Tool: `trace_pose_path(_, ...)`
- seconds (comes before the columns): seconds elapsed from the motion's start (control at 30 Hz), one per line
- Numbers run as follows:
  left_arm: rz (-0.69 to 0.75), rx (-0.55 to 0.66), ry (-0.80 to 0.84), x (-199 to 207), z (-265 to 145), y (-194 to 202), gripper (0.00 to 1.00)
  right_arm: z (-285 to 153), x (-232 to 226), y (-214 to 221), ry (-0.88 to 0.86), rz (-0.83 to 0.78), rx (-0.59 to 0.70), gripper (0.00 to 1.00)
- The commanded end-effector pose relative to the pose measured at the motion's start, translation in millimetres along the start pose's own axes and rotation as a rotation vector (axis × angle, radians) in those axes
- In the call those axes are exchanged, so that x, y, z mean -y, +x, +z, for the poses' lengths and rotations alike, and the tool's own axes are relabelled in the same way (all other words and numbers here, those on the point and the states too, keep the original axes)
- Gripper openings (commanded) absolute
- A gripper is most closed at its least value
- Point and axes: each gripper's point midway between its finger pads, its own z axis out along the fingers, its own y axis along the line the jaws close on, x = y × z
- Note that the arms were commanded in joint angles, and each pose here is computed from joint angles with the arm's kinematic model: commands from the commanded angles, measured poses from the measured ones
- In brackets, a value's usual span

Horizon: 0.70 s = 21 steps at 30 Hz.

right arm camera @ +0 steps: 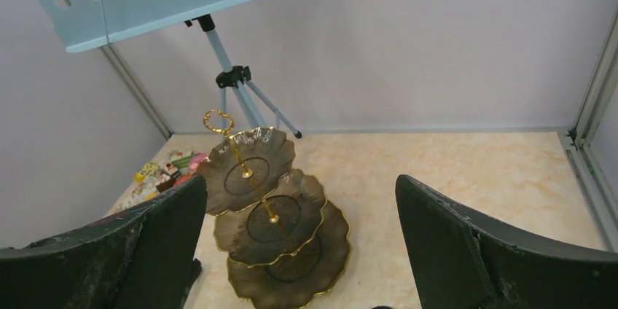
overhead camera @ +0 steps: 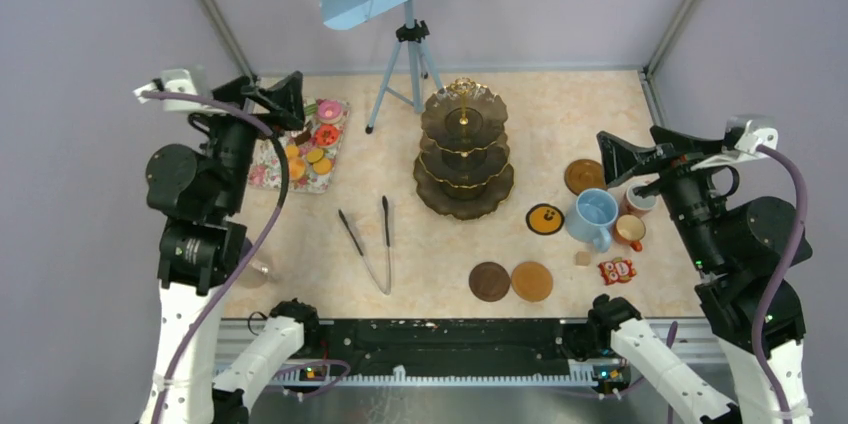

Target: Serve the afternoon tea

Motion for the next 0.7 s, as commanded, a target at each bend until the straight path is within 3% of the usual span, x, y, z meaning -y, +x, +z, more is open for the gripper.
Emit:
trace_pose_path(0.0, -0.060, -0.086, -0.002, -3.9, -8.6, 38.4, 0.99, 6.6, 0.2, 6.1, 0.009, 0.021, -0.015, 0.99)
trace_pose_path(0.13, -0.093, -0.292, 0.003, -4.7, -7.1, 95.2, 0.99, 12.7, -2.1, 11.3, -0.003, 0.020, -0.024, 0.99)
trace_pose_path(0.27, -0.177, -0.687, 0.047, 4.6, -18.7, 186.6, 0.99, 19.4, 0.8, 20.9, 0.011, 0.019, -0.038, 0.99)
trace_pose_path(0.33, -0.272, -0.878, 0.013, 5.8, -40.2, 233.4, 0.99, 23.3, 2.4, 27.6, 0.022, 0.020, -0.059, 0.99)
trace_pose_path(0.4, -0.276, -1.011, -0.064, 8.4, -65.4, 272.3, 0.99, 26.4, 2.7, 32.8, 0.026, 0.025, -0.077, 0.99)
trace_pose_path(0.53, -0.111, -1.107, -0.373, 5.3, -120.8, 324.7, 0.99, 27.4, 2.2, 36.7, 0.023, 0.044, -0.073, 0.99)
trace_pose_path(0.63, -0.084, -1.081, -0.553, 4.4, -159.5, 350.3, 0.99, 26.4, 1.5, 36.9, 0.019, 0.051, -0.069, 0.99)
trace_pose_path(0.67, -0.074, -1.020, -0.597, 2.2, -165.8, 354.9, 0.99, 26.0, 2.4, 36.6, 0.024, 0.053, -0.068, 0.99)
